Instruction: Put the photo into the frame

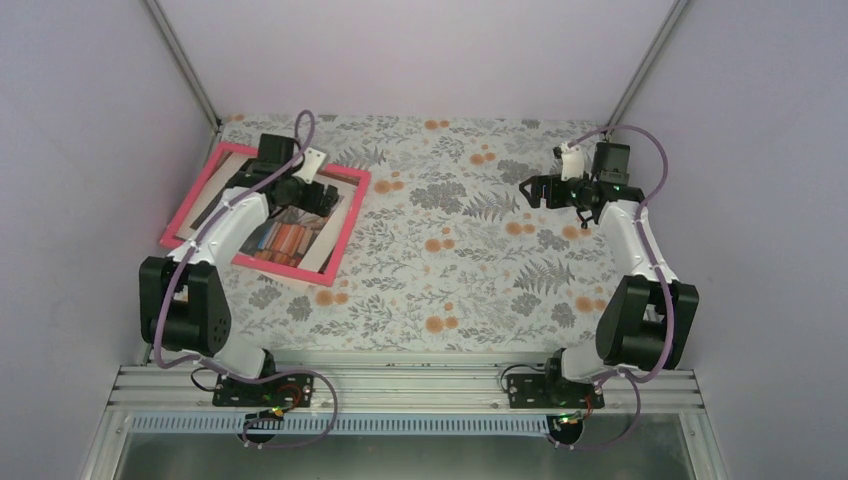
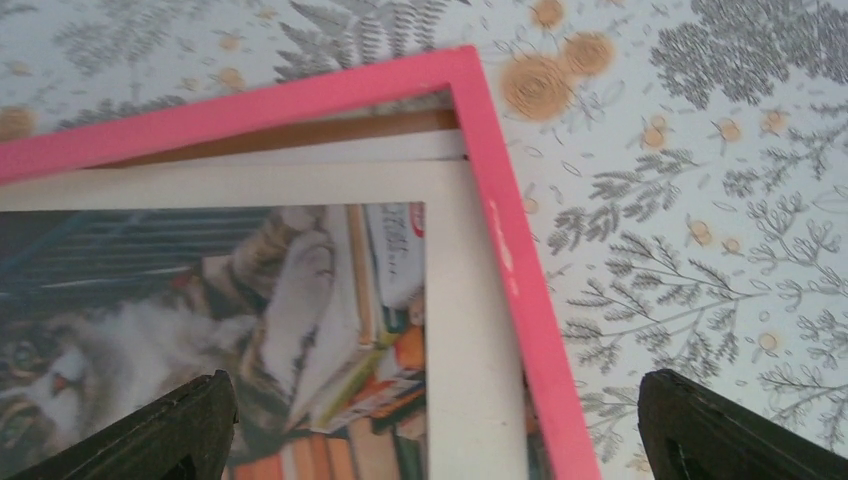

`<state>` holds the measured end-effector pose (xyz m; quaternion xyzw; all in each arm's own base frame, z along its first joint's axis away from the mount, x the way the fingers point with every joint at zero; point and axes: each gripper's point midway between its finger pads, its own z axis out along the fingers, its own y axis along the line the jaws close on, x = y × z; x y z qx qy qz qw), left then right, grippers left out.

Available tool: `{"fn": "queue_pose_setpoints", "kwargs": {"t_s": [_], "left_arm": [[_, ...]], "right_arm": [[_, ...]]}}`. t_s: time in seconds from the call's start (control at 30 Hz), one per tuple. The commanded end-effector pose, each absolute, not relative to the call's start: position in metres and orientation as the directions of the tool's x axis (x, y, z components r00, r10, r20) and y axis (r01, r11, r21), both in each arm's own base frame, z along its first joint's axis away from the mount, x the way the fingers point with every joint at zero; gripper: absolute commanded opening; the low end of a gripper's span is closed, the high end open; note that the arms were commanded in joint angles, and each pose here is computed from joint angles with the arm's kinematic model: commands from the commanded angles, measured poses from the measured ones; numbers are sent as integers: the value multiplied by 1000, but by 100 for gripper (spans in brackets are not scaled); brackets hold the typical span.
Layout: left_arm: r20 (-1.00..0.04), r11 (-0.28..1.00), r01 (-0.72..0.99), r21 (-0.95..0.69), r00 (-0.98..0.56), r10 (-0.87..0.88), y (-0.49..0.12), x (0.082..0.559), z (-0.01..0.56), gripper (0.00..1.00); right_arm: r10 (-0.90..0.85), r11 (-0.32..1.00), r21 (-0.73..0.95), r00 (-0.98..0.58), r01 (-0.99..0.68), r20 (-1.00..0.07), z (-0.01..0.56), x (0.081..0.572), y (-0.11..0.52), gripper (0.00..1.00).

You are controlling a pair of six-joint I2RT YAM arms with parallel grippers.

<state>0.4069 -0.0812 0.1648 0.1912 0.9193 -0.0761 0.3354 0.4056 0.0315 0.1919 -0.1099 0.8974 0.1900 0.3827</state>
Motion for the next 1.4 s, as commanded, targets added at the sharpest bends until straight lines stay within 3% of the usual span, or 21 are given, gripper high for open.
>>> {"fn": "queue_pose_setpoints", "kwargs": {"t_s": [0.0,0.33,0.57,0.73,1.1,1.37], "left_arm": [[-622,927,374,16,-722,302,-94,400,154,100],[-573,925,379,25,-753,324,-138,399,118,100],[-492,939,344,15,-815,306,-150,413,80,92],[-441,941,339,5,-843,307,-154,414,53,84],[-375,947,318,49,-873,313,-150,421,21,53],[-341,949,299,101,-886,316,-138,416,9,41]], "right_arm": [[-76,897,234,-653,-374,-753,202,401,37,100],[-72,907,227,-660,-356,-747,201,402,35,100],[-50,912,237,-665,-334,-745,204,403,33,100],[-38,916,243,-671,-320,-740,203,402,29,100],[-23,917,257,-684,-304,-729,197,404,24,100],[-24,917,255,-680,-308,-733,199,403,22,100]]}}
